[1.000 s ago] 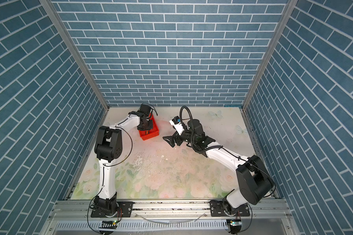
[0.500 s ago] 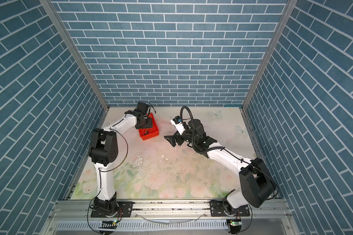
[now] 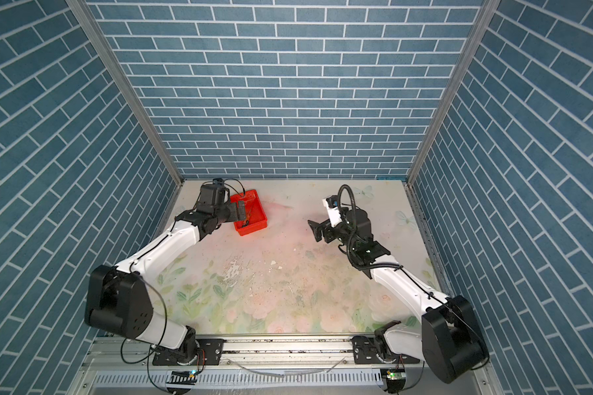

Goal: Put the screwdriver in the bin

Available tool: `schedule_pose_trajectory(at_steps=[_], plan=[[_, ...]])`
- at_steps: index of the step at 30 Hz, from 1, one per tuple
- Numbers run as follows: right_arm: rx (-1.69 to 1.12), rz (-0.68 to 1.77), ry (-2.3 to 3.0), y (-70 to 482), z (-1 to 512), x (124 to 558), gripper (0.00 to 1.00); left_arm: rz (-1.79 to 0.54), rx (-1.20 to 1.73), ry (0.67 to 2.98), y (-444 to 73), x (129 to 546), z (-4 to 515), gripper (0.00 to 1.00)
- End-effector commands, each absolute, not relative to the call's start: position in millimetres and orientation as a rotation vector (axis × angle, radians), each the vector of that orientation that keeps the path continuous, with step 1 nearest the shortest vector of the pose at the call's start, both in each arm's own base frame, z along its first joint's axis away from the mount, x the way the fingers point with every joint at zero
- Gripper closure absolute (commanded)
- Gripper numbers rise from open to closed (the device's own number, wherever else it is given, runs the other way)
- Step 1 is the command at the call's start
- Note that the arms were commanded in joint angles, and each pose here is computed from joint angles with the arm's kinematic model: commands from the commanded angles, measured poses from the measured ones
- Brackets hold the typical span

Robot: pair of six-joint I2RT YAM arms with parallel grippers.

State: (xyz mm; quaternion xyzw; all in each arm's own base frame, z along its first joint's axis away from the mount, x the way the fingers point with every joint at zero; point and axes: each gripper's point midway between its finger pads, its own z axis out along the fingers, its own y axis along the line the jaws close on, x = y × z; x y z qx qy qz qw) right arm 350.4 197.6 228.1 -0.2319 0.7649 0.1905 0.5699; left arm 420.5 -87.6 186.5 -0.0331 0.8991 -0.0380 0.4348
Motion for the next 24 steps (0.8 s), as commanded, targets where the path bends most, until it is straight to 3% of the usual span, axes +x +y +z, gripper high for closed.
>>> schedule_pose_trajectory(at_steps=[1, 9, 16, 24], plan=[[-0.334, 0.203, 1.809, 128.8, 220.6, 360.5, 0.01, 0.002, -0.019, 2.079, -74.4, 415.5, 199.5, 0.00], [-0.060, -0.241, 1.898, 8.7, 163.3, 347.6, 0.01, 0.200, -0.003, 1.984, -38.2, 382.2, 166.2, 0.00], [0.115, -0.195, 1.815, -26.3, 135.4, 353.8, 0.01, 0.339, 0.108, 1.922, -28.8, 380.7, 157.7, 0.00], [0.138, -0.105, 1.813, -32.2, 110.0, 371.8, 0.01, 0.307, 0.078, 1.822, -9.3, 374.7, 136.6, 0.00]])
